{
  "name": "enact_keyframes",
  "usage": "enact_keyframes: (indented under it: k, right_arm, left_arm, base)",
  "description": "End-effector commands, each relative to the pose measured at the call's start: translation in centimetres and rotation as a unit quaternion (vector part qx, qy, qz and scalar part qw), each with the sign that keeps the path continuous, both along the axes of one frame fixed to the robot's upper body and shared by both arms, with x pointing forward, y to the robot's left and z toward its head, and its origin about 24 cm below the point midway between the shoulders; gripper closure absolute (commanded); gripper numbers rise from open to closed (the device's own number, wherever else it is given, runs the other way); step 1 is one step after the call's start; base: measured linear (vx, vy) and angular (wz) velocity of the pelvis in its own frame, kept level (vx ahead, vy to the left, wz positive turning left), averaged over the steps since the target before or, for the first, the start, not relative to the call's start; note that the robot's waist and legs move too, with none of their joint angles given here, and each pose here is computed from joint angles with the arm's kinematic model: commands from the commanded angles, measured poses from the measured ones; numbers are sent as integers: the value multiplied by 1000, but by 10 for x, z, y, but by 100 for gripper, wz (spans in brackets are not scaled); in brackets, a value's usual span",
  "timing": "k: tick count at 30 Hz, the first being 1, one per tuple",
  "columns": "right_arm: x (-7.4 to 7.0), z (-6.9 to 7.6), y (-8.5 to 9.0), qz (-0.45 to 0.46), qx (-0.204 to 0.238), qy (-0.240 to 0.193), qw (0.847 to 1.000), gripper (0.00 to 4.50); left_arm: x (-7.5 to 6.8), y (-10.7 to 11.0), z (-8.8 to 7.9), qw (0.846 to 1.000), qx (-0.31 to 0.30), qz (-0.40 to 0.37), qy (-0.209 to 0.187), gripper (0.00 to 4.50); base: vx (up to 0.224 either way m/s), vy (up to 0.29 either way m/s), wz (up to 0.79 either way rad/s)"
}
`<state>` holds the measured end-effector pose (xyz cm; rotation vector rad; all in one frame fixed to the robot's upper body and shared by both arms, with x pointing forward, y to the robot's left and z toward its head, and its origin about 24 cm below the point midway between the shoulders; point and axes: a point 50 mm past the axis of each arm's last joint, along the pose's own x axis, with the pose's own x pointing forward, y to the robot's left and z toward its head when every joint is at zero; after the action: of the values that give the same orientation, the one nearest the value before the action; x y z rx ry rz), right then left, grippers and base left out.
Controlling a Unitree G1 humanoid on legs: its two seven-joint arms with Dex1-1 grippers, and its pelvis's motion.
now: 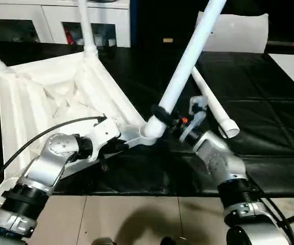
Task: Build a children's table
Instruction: Insert table leg to table base
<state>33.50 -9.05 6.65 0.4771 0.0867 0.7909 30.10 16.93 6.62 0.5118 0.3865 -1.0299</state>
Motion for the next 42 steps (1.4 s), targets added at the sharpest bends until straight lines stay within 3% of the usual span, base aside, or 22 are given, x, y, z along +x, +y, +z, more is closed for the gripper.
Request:
enact_keyframes:
  k: [1, 14, 20, 23, 25, 29, 36, 42]
  right_arm:
    - [2, 1, 1, 3, -5, -6, 1000, 260]
    - [1, -10, 14, 5, -8, 1, 1000, 260]
    - [-1, -15, 14, 15, -56, -23, 998, 260]
    - [-7, -21, 5, 22, -100, -44, 994, 260]
    - [-7, -21, 5, 22, -100, -44, 994, 260]
    - [-13, -26, -12, 20, -140, -64, 988, 260]
    - [-18, -30, -26, 14, -167, -76, 983, 260]
    - [-19, -29, -28, 25, -190, -88, 978, 260]
  left_arm:
    - [-4, -10, 2, 999, 1, -45, -4, 450]
    - [-9, -18, 1, 997, -9, -76, -3, 450]
    - [-5, -13, 2, 998, -2, -56, -14, 450]
    - [2, -6, 3, 999, 5, -30, -27, 450]
    - [2, -6, 3, 999, 5, -30, -27, 450]
    - [5, -3, 2, 999, 6, -17, -30, 450]
    - [6, -2, 0, 999, 8, -9, -32, 450]
    - [6, -1, -1, 999, 12, -17, -30, 450]
  base:
    - [0, 0, 0]
    - [0, 0, 0]
    - [0, 0, 0]
    - [0, 0, 0]
    - [0, 0, 0]
    - [0, 0, 0]
    - [0, 0, 0]
    - [0, 0, 0]
